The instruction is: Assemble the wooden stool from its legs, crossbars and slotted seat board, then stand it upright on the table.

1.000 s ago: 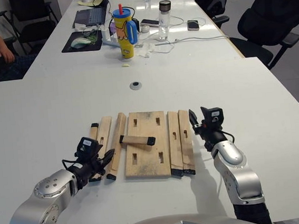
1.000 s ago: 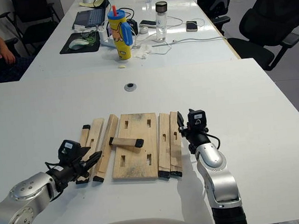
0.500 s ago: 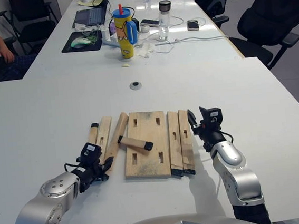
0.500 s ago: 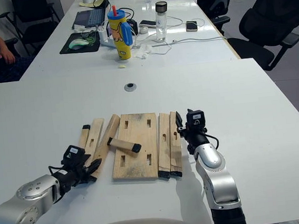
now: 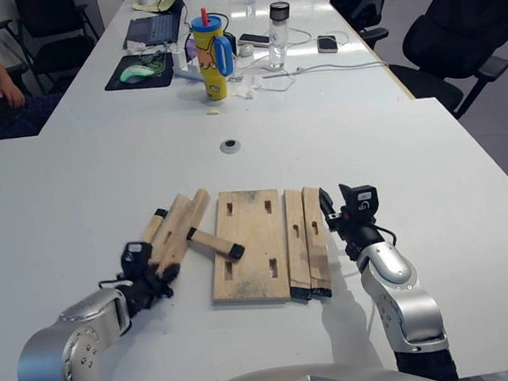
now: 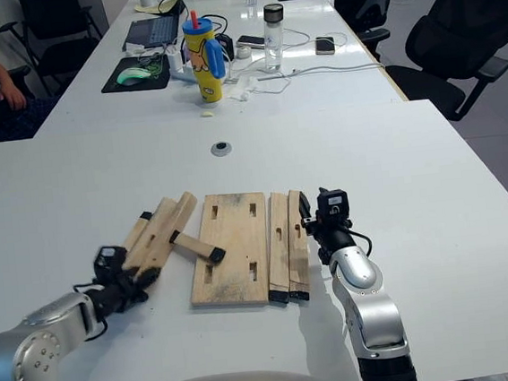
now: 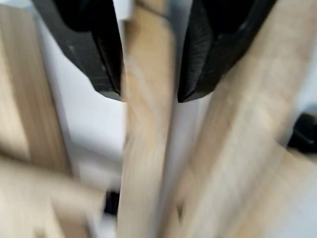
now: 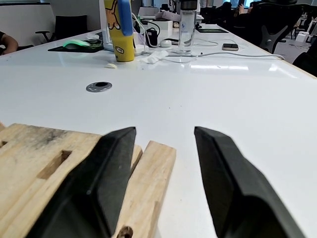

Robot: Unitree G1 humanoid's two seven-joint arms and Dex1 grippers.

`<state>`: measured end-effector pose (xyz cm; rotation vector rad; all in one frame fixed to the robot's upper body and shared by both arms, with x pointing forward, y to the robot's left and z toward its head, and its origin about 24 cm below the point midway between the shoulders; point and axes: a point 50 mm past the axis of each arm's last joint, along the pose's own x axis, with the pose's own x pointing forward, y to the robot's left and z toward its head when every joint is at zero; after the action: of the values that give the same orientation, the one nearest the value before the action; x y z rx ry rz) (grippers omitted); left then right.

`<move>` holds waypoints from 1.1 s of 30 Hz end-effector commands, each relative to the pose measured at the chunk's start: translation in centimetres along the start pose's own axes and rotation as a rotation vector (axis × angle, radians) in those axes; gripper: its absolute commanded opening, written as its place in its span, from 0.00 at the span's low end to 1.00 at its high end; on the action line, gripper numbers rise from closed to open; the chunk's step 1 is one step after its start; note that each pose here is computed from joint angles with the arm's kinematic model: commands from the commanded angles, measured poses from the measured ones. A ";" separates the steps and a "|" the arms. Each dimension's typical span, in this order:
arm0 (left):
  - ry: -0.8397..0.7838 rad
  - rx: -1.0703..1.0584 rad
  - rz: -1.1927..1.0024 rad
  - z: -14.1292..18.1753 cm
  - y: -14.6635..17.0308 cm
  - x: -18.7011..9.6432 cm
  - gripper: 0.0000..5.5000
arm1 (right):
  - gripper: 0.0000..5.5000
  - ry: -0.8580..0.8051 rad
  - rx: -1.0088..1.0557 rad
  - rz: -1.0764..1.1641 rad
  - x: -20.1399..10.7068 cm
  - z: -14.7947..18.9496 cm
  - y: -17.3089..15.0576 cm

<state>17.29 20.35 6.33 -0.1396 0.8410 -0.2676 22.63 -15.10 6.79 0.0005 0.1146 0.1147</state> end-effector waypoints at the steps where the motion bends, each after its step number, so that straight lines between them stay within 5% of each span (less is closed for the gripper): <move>1: 0.096 -0.020 -0.017 -0.7 0.2 0.2 0.19 | 0.40 -0.004 -0.011 -0.007 0.3 0.2 0.0; 9: 0.009 -0.321 -0.171 0.5 -0.6 1.6 0.19 | 0.40 0.000 -0.061 -0.001 0.5 0.2 0.2; 16: -0.049 -0.678 -0.607 -0.1 -3.8 2.9 0.19 | 0.40 0.008 -0.092 0.020 0.8 0.3 0.1; 31: 0.012 -0.966 -0.561 -2.1 -3.2 0.9 0.19 | 0.40 0.030 -0.117 0.067 0.6 0.3 -0.1; 33: -0.025 -0.988 -0.544 -1.8 -3.0 0.7 0.27 | 0.40 0.035 -0.116 0.066 0.5 0.2 -0.1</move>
<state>15.92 16.90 5.23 -1.3096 0.8511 -0.3790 23.36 -15.16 6.83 -0.1152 0.1375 0.1810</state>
